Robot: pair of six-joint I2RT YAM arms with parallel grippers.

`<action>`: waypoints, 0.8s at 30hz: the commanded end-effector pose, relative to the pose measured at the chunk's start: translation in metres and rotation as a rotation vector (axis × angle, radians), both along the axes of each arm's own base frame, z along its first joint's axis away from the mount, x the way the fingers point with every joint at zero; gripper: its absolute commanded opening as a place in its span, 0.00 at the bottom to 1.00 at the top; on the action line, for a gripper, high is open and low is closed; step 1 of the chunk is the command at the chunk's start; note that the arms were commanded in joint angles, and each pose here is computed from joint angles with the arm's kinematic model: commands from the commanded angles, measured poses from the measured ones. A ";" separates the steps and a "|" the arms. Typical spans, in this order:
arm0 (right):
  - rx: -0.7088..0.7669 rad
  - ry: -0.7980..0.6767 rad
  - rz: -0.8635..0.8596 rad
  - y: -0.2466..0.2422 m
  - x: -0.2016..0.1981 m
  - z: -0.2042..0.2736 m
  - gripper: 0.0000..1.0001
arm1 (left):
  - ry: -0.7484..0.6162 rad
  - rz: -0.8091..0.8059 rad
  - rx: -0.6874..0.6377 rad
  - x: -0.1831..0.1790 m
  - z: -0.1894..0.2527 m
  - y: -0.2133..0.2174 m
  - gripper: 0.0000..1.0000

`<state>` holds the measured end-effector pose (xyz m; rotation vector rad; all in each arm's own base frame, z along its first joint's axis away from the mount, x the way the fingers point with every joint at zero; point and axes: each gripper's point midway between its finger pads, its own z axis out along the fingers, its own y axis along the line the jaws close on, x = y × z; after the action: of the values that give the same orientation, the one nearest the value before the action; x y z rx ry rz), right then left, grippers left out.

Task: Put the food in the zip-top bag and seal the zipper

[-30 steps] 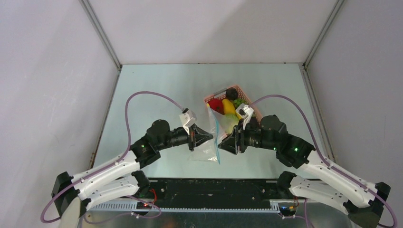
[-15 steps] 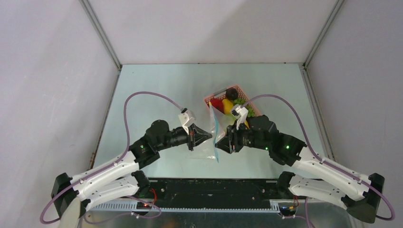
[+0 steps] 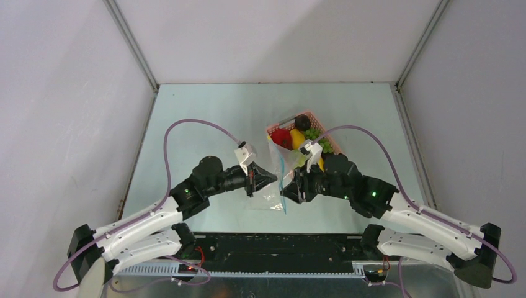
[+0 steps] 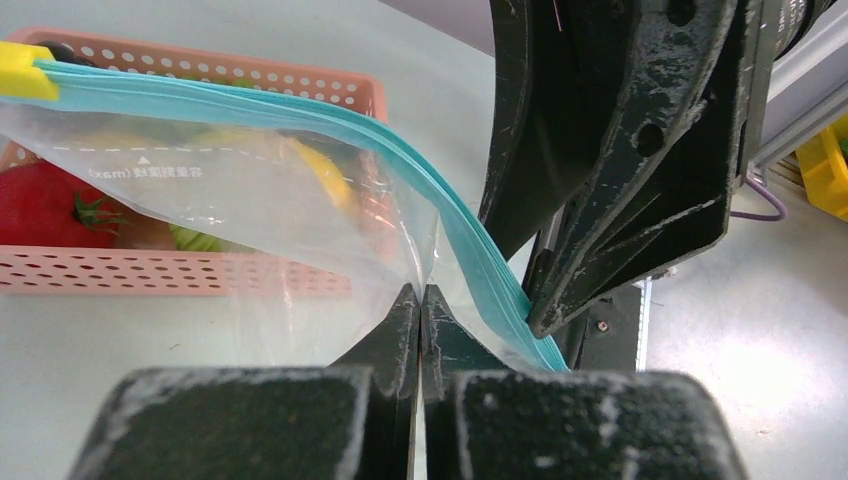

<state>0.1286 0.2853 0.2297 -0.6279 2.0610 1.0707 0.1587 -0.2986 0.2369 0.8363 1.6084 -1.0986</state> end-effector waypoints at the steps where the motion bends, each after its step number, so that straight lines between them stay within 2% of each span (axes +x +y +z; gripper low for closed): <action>1: -0.016 -0.011 -0.060 -0.006 0.007 0.000 0.45 | -0.074 -0.002 -0.058 0.002 0.030 0.000 0.00; 16: -0.030 -0.015 -0.102 -0.009 0.013 -0.011 0.45 | -0.077 -0.029 -0.070 -0.003 0.033 0.000 0.00; 24: 0.085 -0.075 -0.110 0.004 0.021 0.005 0.45 | -0.063 -0.049 -0.085 -0.007 0.035 -0.003 0.00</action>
<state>0.1405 0.2774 0.2071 -0.5518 2.0880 0.9810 0.1530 -0.2987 0.2415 0.8540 1.5874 -1.1240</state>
